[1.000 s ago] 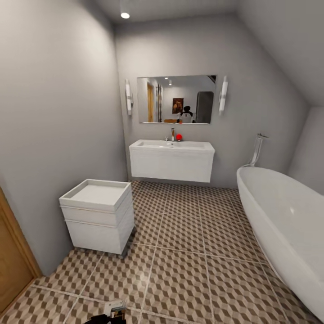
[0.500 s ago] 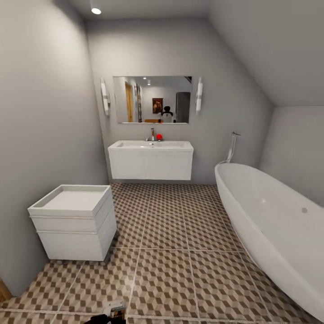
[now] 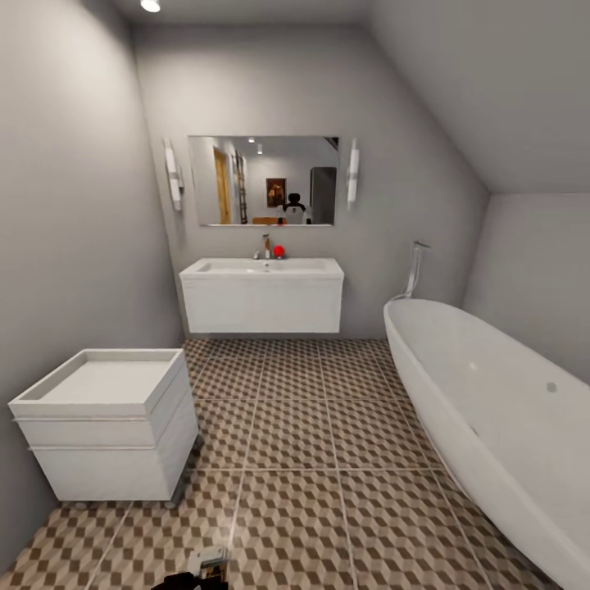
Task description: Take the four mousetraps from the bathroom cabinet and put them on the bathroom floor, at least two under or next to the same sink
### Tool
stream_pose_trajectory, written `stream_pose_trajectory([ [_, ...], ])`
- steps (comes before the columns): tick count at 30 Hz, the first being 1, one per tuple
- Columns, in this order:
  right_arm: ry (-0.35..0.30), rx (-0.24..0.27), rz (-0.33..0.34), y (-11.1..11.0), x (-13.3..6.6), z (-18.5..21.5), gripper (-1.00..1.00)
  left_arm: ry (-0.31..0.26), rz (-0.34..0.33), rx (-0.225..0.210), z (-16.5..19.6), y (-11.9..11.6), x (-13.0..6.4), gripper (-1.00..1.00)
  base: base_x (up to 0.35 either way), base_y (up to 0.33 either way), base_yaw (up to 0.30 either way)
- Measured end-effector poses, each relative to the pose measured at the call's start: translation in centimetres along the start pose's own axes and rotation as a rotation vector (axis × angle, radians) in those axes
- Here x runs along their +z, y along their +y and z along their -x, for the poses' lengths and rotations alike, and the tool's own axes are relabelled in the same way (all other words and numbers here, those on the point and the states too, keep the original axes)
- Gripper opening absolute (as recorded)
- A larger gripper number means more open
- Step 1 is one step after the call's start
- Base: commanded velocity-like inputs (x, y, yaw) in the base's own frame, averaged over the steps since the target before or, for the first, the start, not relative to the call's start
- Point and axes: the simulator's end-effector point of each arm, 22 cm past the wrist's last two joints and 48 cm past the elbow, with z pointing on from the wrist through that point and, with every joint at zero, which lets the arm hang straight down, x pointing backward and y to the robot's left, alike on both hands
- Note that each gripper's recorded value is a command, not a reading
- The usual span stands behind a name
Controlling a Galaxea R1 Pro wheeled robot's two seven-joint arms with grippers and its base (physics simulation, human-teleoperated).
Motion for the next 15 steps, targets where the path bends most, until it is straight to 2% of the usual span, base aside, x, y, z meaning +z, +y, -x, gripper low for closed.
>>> stream_pose_trajectory([
  [15,0.000,0.000,-0.004,-0.08,0.00,0.00,-1.00,-0.001,0.009,-0.003,0.10,0.73,0.06,-1.00,0.323,0.000,0.000],
])
